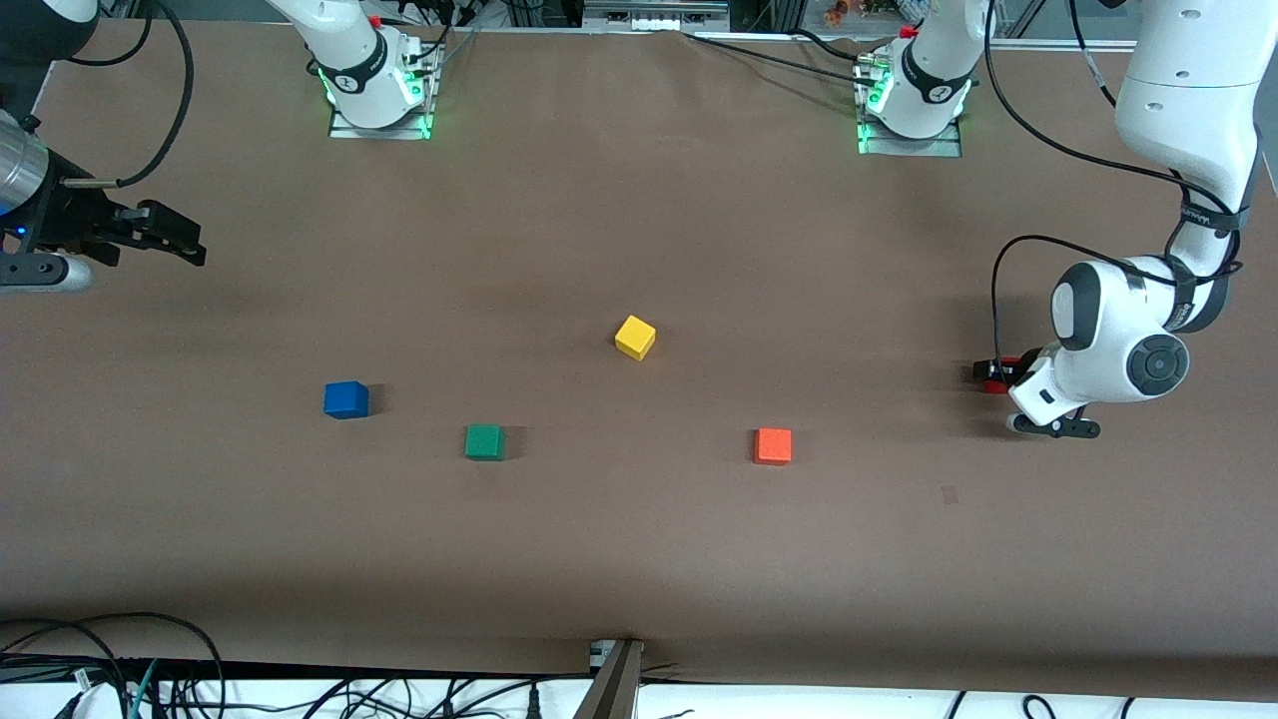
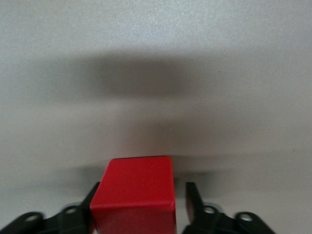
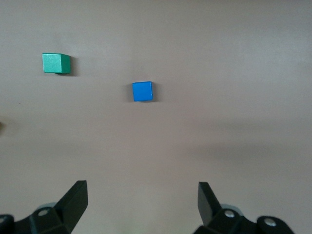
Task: Pass red block to right arm, stack on blue
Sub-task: 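Close the left gripper on the red cube, then lift the red cube and carry it toward the table middle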
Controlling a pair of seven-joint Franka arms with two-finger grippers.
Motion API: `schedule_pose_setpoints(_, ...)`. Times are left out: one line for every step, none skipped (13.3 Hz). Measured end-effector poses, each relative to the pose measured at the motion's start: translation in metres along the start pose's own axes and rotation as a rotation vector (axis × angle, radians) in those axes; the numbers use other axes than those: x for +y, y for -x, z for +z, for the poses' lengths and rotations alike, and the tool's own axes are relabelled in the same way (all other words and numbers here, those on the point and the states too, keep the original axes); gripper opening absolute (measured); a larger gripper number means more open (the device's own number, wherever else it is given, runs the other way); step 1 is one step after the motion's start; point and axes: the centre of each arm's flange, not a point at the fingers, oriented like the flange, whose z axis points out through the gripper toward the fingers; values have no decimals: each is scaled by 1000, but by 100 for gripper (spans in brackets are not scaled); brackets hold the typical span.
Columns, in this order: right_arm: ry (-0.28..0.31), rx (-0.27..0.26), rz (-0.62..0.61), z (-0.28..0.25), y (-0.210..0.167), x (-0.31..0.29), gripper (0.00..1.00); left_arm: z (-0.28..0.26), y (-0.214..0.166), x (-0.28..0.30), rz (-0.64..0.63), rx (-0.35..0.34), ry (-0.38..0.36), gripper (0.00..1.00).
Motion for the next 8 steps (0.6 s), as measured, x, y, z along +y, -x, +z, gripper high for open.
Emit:
schedule_pose_setpoints(0,-1,0,0,0,0,100,0,0,-1,-1,0,1,55)
schedule_pose_setpoints(0,-3,0,0,0,0,100,-1,0,0,0,-1,2,56)
schedule_pose_setpoints(0,-3,0,0,0,0,100,-5,-1,1,2,-3,3,56)
schedule_pose_setpoints(0,-4,0,0,0,0,100,-13,-4,3,6,-9,5,56)
schedule_pose_setpoints(0,-4,0,0,0,0,100,-26,-8,6,19,-20,8,56)
schedule_pose_setpoints(0,-5,0,0,0,0,100,-47,-14,12,51,-21,11,56)
schedule_pose_setpoints(0,-5,0,0,1,0,100,-72,-19,20,93,-12,13,56)
schedule_pose_setpoints(0,-5,0,0,1,0,100,-98,-23,30,128,-5,23,56)
